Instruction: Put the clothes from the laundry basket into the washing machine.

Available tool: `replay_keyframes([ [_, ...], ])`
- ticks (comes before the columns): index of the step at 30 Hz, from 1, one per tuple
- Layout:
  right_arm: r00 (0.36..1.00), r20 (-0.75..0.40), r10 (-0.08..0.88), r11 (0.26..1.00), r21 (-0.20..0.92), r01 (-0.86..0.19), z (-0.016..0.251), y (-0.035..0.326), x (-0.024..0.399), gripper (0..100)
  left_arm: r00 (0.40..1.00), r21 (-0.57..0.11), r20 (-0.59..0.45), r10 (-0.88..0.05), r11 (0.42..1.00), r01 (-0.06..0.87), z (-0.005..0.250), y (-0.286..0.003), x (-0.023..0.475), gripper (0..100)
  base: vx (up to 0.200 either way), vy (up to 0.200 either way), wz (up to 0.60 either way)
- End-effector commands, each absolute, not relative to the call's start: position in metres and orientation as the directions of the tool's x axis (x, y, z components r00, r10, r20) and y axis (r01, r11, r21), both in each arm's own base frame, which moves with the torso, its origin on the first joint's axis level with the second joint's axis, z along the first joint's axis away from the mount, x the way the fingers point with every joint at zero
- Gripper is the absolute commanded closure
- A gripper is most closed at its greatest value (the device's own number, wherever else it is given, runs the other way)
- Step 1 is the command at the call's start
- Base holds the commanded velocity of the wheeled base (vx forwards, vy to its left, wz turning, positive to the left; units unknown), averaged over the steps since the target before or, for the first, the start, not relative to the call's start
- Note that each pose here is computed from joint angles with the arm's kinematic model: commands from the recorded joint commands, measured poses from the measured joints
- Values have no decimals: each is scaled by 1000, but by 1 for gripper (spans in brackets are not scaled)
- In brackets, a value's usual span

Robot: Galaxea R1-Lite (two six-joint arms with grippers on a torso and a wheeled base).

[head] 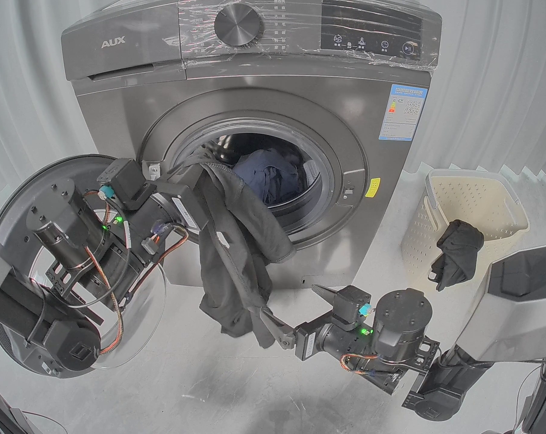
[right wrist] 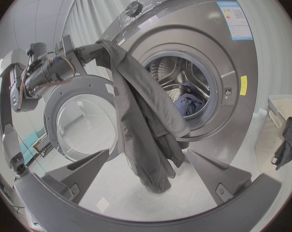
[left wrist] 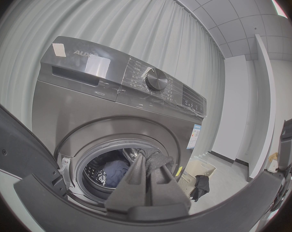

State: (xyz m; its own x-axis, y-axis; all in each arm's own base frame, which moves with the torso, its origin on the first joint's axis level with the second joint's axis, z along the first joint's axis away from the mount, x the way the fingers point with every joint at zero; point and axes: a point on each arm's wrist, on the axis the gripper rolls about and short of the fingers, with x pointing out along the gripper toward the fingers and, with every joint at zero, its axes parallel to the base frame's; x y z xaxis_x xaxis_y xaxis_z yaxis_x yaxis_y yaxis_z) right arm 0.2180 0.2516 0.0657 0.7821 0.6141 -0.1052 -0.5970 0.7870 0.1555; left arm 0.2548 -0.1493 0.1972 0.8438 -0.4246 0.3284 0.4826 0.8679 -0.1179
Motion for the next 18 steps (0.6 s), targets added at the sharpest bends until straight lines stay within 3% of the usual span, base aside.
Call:
replay_keyframes([
  [1,787,-148,599,800,145,-582,46,256,228,0,838,-118,333,-432,863,492,198,-151,252,100,0,0,0],
  [9,811,-134,569,821,141,-553,37,256,253,0,834,-116,338,-435,861,496,199,-151,252,100,0,0,0],
  [18,741,-80,667,743,139,-654,40,266,264,0,833,-116,339,-438,859,499,199,-152,251,100,0,0,0],
])
